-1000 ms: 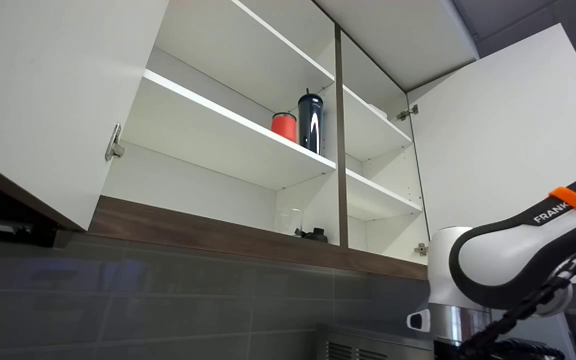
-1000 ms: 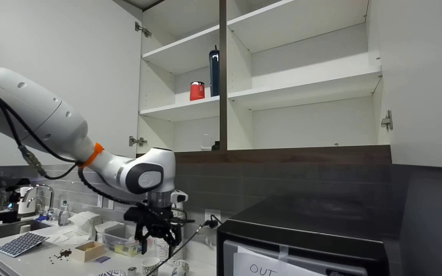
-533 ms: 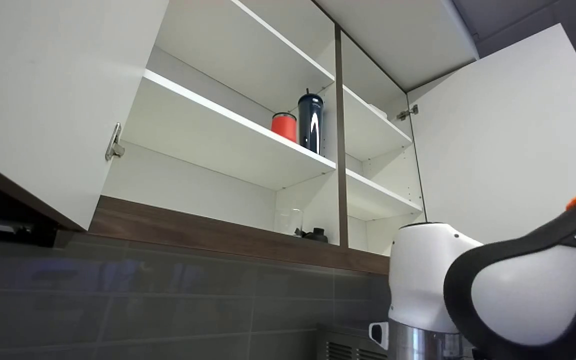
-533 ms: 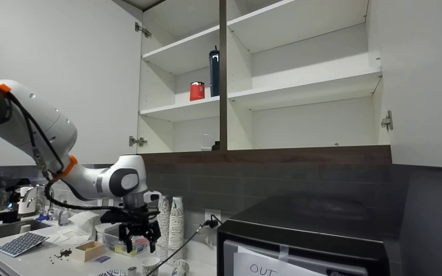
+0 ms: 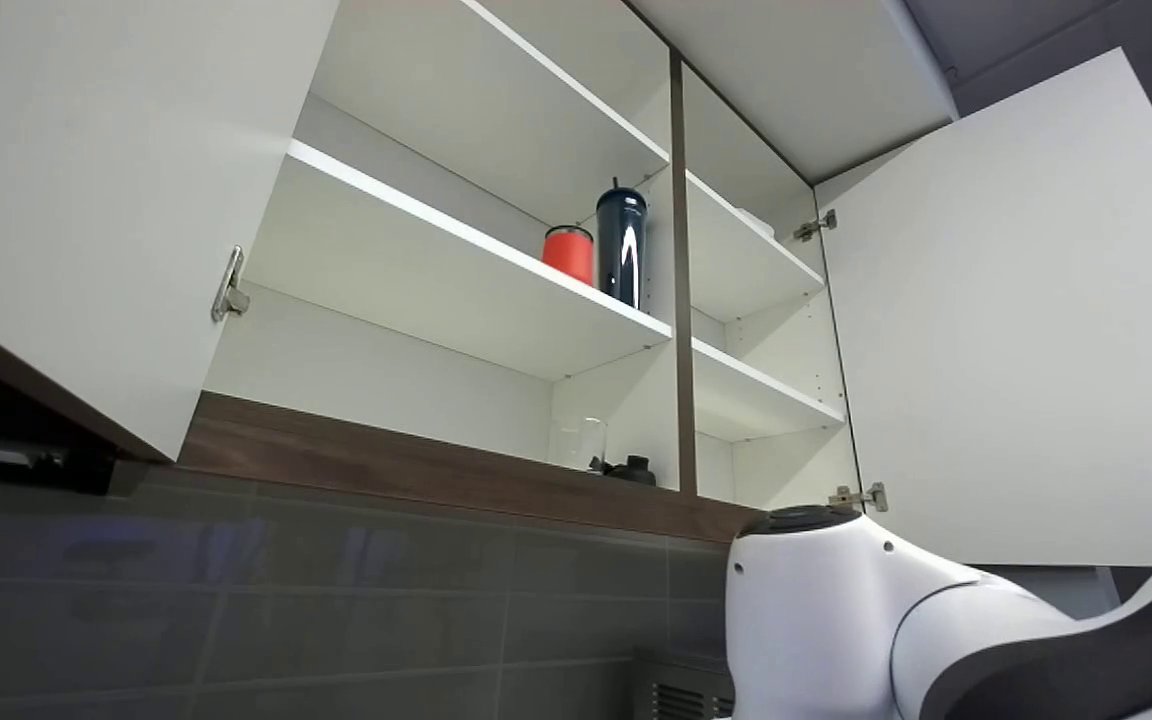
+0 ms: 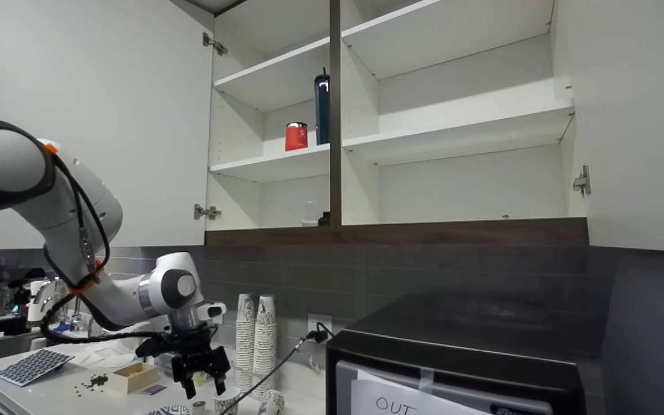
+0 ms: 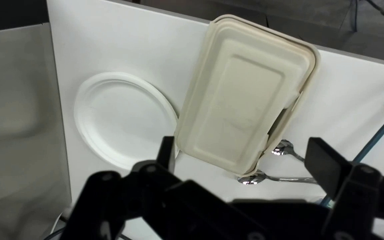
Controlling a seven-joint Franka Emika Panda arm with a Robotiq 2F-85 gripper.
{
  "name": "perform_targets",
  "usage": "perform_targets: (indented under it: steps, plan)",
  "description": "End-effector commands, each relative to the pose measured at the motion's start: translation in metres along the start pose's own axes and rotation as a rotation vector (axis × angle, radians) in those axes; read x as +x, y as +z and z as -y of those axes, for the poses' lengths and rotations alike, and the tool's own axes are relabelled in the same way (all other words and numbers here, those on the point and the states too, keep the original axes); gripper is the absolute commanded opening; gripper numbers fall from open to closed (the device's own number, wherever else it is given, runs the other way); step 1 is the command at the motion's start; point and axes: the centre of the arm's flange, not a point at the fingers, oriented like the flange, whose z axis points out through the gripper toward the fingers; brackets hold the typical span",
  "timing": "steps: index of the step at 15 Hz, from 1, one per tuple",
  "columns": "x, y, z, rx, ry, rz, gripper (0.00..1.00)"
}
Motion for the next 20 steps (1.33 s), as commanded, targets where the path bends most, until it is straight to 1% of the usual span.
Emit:
perform_targets:
  steps: [1, 4, 6, 8, 10, 13, 15, 18, 19, 20]
  plan:
    - [0.001, -0.001, -0.003, 0.000, 0.003, -0.003, 1.00]
    - [0.002, -0.003, -0.005, 0.000, 0.003, -0.007, 1.00]
    - [0.006, 0.010, 0.021, -0.041, -0.047, 0.033, 1.00]
    - [0.005, 0.020, 0.046, -0.078, -0.103, 0.056, 1.00]
    - [0.002, 0.030, 0.067, -0.104, -0.124, 0.074, 1.00]
    - [0.004, 0.046, 0.092, -0.073, -0.067, 0.130, 1.00]
    - [0.012, 0.059, 0.098, -0.094, 0.011, 0.133, 1.00]
    - [0.027, 0.072, 0.103, -0.117, 0.091, 0.093, 1.00]
    - [0.031, 0.077, 0.106, -0.113, 0.100, 0.103, 1.00]
    - [0.034, 0.082, 0.111, -0.116, 0.076, 0.112, 1.00]
